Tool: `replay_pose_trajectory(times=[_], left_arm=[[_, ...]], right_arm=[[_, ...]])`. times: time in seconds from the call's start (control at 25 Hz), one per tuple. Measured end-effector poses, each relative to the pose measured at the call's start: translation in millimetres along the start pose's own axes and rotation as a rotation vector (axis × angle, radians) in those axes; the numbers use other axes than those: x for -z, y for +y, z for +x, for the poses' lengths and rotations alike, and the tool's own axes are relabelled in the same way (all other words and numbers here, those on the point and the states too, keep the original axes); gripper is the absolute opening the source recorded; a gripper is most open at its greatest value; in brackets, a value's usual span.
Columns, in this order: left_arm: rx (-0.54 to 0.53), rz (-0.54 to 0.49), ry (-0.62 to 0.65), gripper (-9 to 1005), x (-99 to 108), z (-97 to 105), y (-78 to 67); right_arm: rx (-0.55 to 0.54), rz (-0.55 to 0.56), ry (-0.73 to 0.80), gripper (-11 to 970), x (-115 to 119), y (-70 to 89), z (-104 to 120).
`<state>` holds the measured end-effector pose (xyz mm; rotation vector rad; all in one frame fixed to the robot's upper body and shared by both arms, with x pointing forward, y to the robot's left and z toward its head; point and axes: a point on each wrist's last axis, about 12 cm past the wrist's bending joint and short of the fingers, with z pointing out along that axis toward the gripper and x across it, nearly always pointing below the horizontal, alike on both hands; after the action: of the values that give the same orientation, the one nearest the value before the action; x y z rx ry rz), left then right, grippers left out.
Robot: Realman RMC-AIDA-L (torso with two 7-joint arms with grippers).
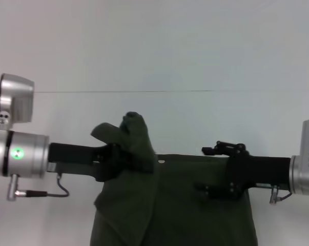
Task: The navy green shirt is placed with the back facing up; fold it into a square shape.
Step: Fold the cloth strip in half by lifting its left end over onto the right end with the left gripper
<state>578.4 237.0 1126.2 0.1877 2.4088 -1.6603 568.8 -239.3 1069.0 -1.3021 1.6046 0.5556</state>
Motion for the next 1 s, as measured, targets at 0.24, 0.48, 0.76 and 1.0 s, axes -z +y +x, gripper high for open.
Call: replay_pose_trajectory(times=[0.24, 0.48, 0.76, 1.0], left_arm=[[0.015, 0.008, -0.032, 69, -29, 11, 10.0], [0.017, 0.001, -0.024, 68, -53, 22, 16.8], [0.029, 0.023, -0.029, 68, -77, 33, 22.4], [0.031, 0.069, -0.048, 69, -84, 37, 20.5]], right_arm=[[-0.077, 0.157, -0.03, 886, 17, -13.9, 8], [-0.202, 0.368, -0.127, 885, 41, -29.7, 15], [-0.241, 0.418, -0.135, 883, 47, -30.5, 21], [-0.244, 0.408, -0.129, 882, 42, -28.9, 22]])
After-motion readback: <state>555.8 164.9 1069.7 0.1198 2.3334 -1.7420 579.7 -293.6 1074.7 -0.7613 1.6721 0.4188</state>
